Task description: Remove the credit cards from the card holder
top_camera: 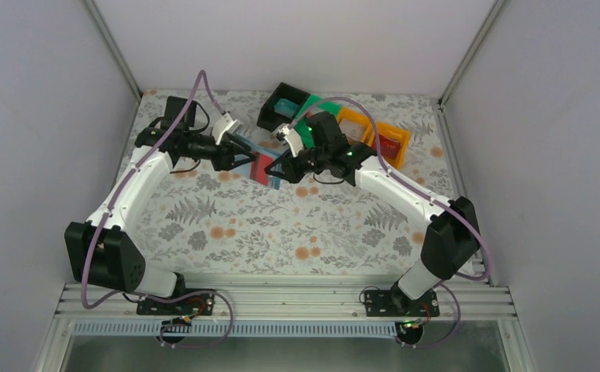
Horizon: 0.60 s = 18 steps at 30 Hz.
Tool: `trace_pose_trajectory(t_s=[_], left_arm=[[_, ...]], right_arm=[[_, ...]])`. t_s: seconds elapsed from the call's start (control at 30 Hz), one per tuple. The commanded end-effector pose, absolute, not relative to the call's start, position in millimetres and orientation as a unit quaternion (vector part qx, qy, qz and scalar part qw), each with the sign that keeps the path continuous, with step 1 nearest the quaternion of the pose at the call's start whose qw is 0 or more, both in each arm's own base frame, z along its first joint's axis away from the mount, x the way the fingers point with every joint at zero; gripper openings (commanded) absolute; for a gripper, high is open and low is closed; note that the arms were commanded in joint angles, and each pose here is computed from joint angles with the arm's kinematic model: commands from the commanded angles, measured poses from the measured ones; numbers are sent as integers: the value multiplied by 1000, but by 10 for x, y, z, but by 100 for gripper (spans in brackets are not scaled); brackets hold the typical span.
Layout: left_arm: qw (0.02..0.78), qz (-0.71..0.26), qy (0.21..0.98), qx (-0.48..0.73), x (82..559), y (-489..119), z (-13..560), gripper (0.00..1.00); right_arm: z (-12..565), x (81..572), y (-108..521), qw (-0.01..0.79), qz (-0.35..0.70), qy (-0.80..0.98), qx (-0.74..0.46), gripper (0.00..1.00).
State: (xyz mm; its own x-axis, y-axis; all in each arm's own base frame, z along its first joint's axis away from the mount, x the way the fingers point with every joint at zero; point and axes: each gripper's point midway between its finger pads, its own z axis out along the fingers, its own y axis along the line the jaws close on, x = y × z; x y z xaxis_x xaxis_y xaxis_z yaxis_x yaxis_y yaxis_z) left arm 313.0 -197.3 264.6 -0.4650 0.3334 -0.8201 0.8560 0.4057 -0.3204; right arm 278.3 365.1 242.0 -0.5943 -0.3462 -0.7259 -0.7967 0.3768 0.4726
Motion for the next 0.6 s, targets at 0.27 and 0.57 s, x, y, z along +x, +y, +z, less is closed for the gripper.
trace_pose_trajectory(t_s=[0.27, 0.57], left_arm=[[320, -486, 666, 466, 2501, -2329, 2921, 22], [305, -520, 639, 479, 2384, -2428, 3013, 3]], right_arm=[[3207, 2406, 3740, 348, 497, 647, -462, 4], [3365, 2353, 3754, 366, 514, 617, -471, 4]])
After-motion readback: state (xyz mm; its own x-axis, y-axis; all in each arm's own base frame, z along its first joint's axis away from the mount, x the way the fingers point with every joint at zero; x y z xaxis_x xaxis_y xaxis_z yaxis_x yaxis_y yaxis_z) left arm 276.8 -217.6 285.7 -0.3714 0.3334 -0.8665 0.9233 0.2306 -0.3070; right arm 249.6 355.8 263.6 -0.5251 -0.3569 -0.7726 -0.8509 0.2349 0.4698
